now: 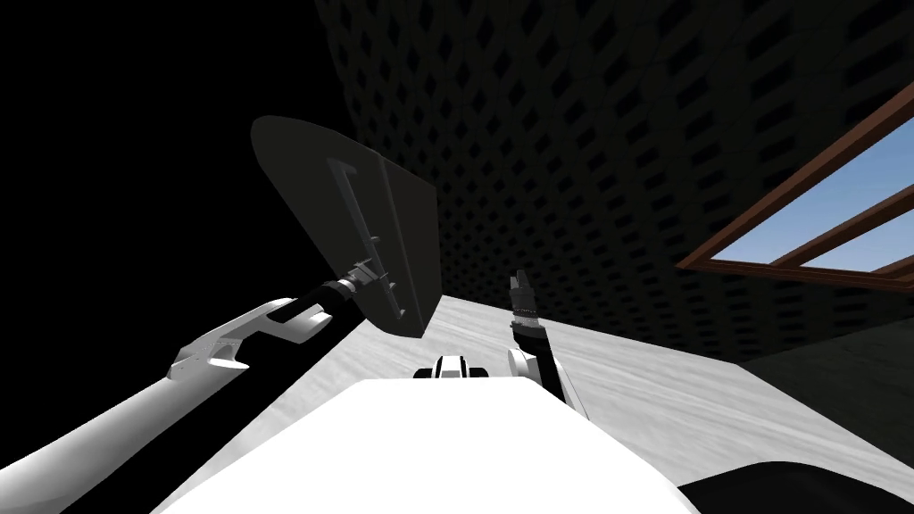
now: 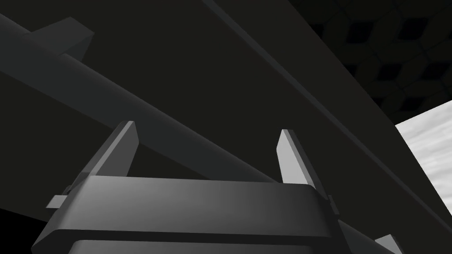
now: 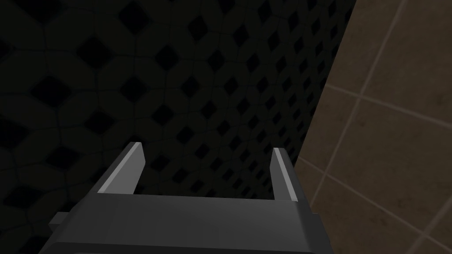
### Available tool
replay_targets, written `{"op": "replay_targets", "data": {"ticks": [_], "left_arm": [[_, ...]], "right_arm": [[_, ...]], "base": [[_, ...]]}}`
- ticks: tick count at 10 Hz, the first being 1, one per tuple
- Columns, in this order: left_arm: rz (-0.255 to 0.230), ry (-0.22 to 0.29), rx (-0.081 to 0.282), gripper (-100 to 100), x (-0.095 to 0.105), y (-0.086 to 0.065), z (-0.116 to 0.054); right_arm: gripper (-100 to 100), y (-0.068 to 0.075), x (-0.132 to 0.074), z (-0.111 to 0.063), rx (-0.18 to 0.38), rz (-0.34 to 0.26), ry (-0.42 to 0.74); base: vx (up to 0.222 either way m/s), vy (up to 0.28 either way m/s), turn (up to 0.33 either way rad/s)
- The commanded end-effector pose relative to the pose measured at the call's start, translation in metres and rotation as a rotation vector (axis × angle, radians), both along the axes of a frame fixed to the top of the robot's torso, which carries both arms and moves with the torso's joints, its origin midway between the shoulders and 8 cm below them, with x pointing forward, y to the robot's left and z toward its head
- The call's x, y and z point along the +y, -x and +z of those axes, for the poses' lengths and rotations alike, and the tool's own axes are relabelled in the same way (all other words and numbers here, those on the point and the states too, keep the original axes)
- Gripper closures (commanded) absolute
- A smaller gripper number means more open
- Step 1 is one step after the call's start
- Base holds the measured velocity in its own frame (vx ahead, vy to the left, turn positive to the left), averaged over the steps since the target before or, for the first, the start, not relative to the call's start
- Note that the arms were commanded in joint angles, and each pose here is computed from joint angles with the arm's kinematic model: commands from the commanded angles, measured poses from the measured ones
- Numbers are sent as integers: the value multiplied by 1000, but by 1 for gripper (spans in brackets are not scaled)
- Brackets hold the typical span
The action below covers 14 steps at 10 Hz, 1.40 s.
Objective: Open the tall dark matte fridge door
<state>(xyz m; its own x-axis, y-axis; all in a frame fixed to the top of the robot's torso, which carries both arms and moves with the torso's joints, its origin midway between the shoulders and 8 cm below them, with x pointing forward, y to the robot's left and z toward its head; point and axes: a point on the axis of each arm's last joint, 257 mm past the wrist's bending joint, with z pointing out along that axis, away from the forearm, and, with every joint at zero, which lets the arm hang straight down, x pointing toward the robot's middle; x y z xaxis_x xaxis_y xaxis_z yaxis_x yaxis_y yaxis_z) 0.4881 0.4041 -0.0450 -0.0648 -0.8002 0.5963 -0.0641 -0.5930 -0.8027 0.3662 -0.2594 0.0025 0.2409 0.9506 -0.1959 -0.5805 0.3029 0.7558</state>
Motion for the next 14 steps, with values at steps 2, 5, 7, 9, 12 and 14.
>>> {"op": "replay_targets", "data": {"ticks": [2, 5, 7, 9, 12, 14], "left_arm": [[43, 35, 20, -100, 21, -7, 15], [96, 67, 32, -100, 46, -14, 34], [147, 100, 34, -100, 68, -20, 55], [191, 134, 31, -100, 86, -23, 74], [239, 174, 21, -100, 104, -26, 98], [261, 190, 14, -100, 113, -27, 113]], "right_arm": [[0, 0, 0, 0, 0, 0, 0], [0, 0, 0, 0, 0, 0, 0], [0, 0, 0, 0, 0, 0, 0], [0, 0, 0, 0, 0, 0, 0], [0, 0, 0, 0, 0, 0, 0], [0, 0, 0, 0, 0, 0, 0]], "base": [[-2, -11, -32], [0, -11, -50], [-3, -14, -48], [-2, -17, -56], [4, -14, -50], [0, -17, -30]]}}
